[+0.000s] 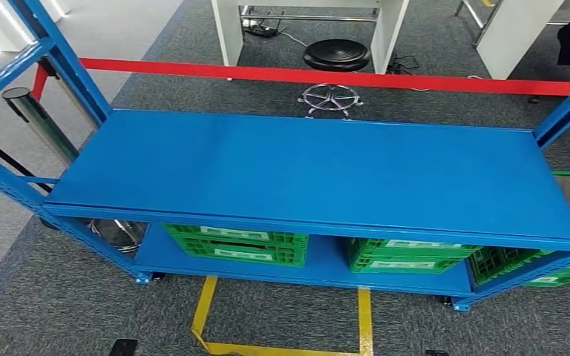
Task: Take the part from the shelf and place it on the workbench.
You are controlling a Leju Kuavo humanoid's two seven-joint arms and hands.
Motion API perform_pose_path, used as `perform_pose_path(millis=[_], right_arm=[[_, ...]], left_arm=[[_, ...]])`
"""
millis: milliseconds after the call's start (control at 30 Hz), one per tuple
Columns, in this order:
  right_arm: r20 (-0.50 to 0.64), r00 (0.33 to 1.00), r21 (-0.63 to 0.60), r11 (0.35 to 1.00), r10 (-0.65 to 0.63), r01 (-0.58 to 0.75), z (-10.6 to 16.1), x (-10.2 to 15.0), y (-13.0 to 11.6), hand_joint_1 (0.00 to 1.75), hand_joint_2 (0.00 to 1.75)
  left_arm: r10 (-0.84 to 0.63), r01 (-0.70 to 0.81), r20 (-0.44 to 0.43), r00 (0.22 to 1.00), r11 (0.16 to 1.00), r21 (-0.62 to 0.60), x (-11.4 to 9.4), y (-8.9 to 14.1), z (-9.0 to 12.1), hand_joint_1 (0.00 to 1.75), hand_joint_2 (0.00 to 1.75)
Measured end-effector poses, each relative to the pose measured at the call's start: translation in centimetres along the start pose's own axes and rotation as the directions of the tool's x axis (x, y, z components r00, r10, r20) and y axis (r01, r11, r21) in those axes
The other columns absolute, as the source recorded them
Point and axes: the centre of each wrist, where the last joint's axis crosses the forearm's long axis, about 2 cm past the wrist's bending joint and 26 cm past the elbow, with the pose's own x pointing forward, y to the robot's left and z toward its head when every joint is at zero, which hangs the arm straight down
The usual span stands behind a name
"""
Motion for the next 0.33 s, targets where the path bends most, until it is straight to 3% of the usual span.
perform_pose_path(millis=[233, 300, 333], right_arm=[[0.003, 1.0, -0.006, 1.0, 0.013, -0.013, -0.07, 0.13, -0.01, 0.0, 0.0], [0.003, 1.0, -0.006, 1.0, 0.015, -0.015, -0.06, 0.11, -0.01, 0.0, 0.87], [0.003, 1.0, -0.007, 1.0, 0.016, -0.015, -0.06, 0.11, -0.01, 0.0, 1.16]], left_arm=[[-0.008, 0.008, 0.001, 1.0, 1.0, 0.003, 0.0, 0.14, -0.03, 0.0, 0.0], [-0.008, 0.008, 0.001, 1.0, 1.0, 0.006, 0.0, 0.17, -0.05, 0.0, 0.87], [-0.009, 0.009, 0.001, 1.0, 1.0, 0.007, 0.0, 0.18, -0.05, 0.0, 1.16]])
